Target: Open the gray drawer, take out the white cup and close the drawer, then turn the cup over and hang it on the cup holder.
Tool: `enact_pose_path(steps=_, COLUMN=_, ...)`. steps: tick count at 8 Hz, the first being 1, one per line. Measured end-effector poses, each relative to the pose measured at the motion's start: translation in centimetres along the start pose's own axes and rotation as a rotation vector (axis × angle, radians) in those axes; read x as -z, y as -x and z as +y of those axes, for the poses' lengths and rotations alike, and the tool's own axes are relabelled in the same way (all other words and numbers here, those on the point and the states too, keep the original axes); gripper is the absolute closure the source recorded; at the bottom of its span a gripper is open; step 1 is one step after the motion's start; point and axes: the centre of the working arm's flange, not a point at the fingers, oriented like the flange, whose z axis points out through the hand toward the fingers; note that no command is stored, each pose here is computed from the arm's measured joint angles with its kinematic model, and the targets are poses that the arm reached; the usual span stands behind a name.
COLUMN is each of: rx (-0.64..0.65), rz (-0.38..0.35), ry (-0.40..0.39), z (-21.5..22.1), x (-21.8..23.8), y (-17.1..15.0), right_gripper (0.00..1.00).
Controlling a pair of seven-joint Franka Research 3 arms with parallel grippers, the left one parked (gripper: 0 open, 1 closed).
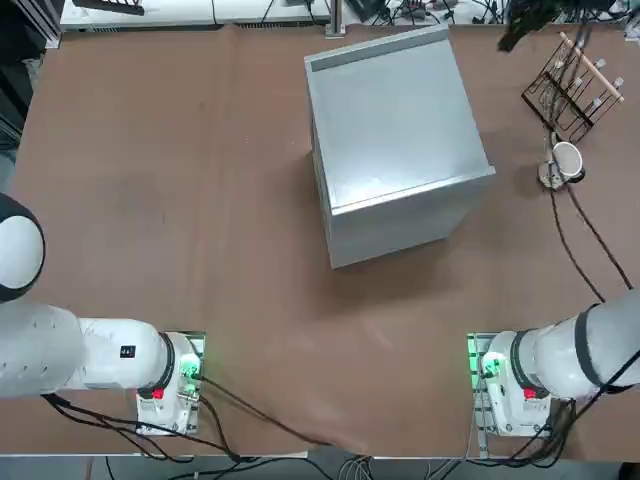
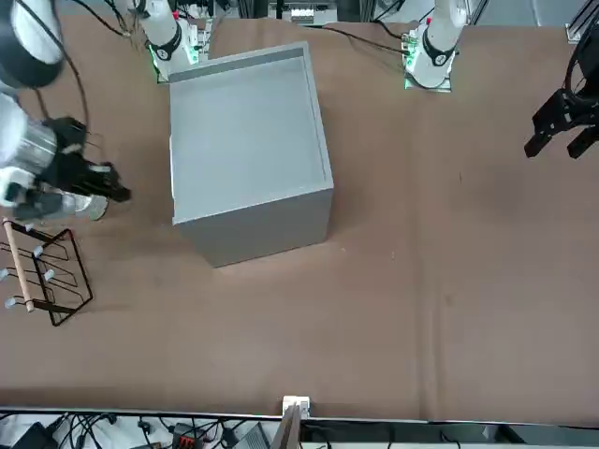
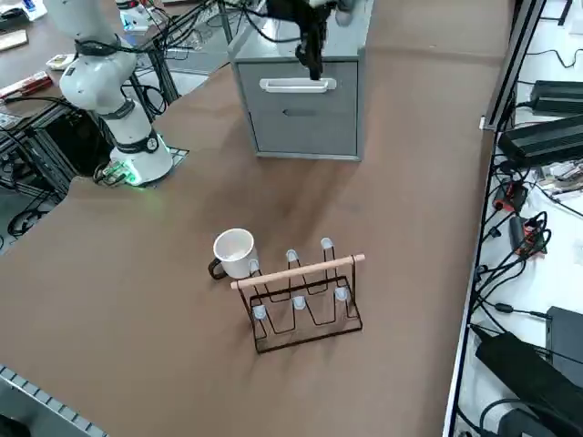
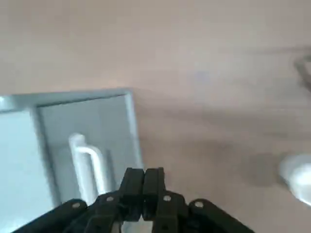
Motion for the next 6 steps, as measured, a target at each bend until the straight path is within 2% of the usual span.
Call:
enact_pose_path(steps=2, rx=-0.011, rz=-0.027, ry=0.068, z=4.5, x=3.2, y=1.6, right_gripper=0.93)
enact_pose_path(steps=3, rx=0.024, rz=-0.033, ry=0.081, z=7.0, x=3.9, y=2.2, right_gripper=0.84)
enact_pose_path(steps=4, rx=0.09, rz=-0.041, ry=0.084, z=10.1, x=4.4, y=3.0, right_gripper=0.65)
enact_pose_path(steps=5, rx=0.16, rz=-0.052, ry=0.08, z=13.5, x=4.5, y=3.9, right_gripper=0.62)
enact_pose_path(steps=6, rx=0.229, rz=-0.067, ry=0.067, z=16.3, x=4.1, y=5.0, right_gripper=0.52)
